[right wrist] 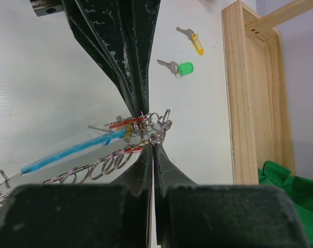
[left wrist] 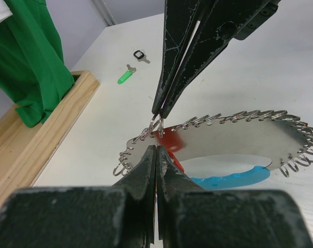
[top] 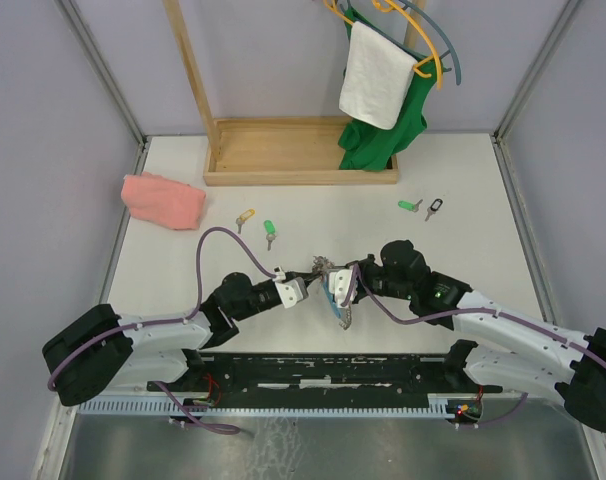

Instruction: Put the keys on the keyring

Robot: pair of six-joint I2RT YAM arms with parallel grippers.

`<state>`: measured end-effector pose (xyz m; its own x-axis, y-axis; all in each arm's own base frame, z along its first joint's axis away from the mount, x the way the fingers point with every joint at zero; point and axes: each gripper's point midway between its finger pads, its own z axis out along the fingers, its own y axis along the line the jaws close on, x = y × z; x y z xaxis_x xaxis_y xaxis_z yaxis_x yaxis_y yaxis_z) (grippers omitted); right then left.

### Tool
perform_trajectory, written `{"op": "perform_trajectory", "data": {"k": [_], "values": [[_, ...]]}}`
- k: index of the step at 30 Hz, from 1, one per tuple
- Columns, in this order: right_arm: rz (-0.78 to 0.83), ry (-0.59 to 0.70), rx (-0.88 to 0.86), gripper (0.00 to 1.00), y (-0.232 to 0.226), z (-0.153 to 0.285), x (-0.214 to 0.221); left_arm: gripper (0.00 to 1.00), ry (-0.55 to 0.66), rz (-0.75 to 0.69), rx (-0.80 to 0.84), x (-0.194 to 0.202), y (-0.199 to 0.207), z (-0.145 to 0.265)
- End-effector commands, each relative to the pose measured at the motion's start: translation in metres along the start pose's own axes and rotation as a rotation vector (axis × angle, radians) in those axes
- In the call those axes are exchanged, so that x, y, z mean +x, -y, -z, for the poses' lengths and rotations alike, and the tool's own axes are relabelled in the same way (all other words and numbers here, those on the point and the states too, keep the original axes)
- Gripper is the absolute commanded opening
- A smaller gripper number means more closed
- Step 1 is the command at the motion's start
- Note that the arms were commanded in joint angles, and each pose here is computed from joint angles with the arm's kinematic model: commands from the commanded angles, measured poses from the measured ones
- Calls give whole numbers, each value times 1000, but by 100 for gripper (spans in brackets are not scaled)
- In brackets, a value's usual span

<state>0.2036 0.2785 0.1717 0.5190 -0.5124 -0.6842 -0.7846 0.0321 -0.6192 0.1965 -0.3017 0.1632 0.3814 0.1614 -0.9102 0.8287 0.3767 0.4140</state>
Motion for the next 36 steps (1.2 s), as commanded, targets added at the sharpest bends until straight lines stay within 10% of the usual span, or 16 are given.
{"op": "perform_trajectory", "data": {"k": [1,36], "values": [[36,61,73,1,20,5,-20,3,56,-15,-31,-16,-8,-1],[26,70,82,1,22,4,-22,3,79,-6,21,-22,-1,-7]]}}
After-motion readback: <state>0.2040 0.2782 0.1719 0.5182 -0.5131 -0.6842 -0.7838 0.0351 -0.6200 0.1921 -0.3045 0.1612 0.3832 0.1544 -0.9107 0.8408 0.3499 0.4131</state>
